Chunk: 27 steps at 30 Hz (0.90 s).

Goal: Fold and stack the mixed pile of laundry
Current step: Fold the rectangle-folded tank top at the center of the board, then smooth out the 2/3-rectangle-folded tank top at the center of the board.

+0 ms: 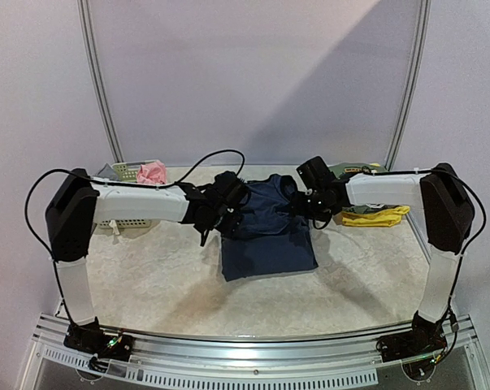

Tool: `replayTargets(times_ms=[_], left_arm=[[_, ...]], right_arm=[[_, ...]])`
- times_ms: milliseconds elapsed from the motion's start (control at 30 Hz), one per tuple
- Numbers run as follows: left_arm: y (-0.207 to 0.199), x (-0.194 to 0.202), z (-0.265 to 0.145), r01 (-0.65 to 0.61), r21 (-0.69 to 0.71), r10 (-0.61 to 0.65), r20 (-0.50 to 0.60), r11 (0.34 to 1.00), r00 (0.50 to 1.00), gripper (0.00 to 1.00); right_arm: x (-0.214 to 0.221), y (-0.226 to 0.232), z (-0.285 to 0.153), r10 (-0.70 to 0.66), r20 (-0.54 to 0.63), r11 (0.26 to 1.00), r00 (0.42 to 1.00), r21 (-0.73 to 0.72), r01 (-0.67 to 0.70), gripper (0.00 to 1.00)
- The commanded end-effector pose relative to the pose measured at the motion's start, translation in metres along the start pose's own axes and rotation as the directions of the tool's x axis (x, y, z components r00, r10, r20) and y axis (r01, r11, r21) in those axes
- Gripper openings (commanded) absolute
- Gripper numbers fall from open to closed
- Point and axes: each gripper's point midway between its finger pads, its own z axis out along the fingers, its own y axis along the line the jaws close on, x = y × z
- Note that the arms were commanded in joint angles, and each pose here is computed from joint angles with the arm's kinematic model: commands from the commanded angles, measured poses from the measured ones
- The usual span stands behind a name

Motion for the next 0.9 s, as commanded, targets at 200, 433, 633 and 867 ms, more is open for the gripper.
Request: replayTargets(times_ms=[200, 433, 633, 867], left_arm=[[-0.047, 0.013, -0.056, 0.000, 0.300, -0.016, 0.051, 0.954, 0.999, 0.51], [-0.088, 0.023, -0.045, 0.007, 0.440, -0.014, 0.013, 0.898, 1.000, 0.37], [-0.107, 0.026, -0.021, -0.005, 0.464, 0.012, -0.012, 0.886, 1.000, 0.36], [-0.090, 0.027, 0.019, 0.013, 0.373, 0.003, -0.041, 0.928, 0.999, 0.36]], right_arm=[[0.032, 0.065, -0.061, -0.190, 0.004, 0.887, 0.982, -0.428, 0.173, 0.62], [0.103, 0.082, -0.059, -0.308, -0.112, 0.803, 0.945, -0.563, 0.195, 0.35], [0.128, 0.056, -0.051, -0.285, -0.174, 0.842, 0.943, -0.515, 0.160, 0.28], [0.151, 0.031, -0.046, -0.256, -0.223, 0.874, 0.941, -0.469, 0.127, 0.29]])
